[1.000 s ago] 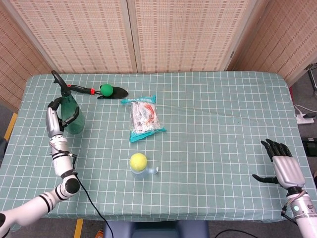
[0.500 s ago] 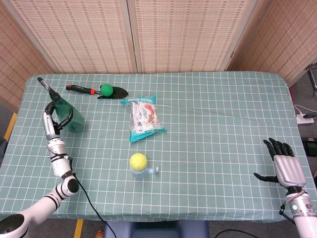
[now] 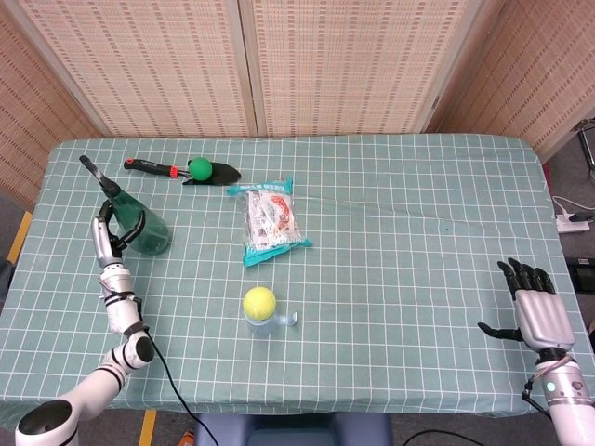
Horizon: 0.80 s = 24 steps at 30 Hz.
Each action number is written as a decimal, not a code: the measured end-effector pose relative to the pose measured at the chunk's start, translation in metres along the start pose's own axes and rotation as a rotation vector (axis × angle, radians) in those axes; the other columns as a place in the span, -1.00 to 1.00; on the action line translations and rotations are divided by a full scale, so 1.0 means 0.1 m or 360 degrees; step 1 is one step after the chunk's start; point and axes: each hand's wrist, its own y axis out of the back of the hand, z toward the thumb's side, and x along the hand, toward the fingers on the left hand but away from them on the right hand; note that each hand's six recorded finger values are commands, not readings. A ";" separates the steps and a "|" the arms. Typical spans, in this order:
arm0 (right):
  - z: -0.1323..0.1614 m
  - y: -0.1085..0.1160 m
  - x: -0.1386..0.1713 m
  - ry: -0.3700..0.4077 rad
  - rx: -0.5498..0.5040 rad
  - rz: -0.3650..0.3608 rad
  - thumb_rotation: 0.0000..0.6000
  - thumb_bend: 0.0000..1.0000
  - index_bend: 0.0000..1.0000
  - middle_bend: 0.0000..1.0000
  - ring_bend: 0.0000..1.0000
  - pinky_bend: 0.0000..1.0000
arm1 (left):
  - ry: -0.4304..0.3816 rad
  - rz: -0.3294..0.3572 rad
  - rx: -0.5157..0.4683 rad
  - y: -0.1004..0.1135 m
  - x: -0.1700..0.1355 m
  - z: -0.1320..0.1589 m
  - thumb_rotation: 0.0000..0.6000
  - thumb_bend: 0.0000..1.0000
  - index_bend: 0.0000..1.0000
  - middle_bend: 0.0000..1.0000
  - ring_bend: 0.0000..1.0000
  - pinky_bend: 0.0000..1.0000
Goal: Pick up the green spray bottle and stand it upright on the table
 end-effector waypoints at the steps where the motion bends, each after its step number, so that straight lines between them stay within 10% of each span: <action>1: 0.00 0.00 0.00 -0.0002 0.0001 0.0004 1.00 -1.00 -1.00 -1.00 -1.00 -1.00 | 0.0002 -0.0009 0.0002 -0.02 -0.01 -0.01 1.00 -0.45 0.00 -0.33 -0.80 -1.00; 11: 0.00 0.00 -0.01 -0.0007 -0.0014 0.0019 1.00 -1.00 -1.00 -1.00 -1.00 -1.00 | -0.0043 -0.0012 -0.0021 -0.02 -0.06 0.02 1.00 -0.58 -0.95 -0.76 -0.98 -1.00; 24: 0.02 0.00 -0.01 0.0017 -0.0053 0.0019 1.00 -1.00 -1.00 -1.00 -1.00 -1.00 | -0.0073 -0.0038 -0.0030 -0.01 -0.11 0.05 1.00 -0.72 -1.00 -1.00 -1.00 -1.00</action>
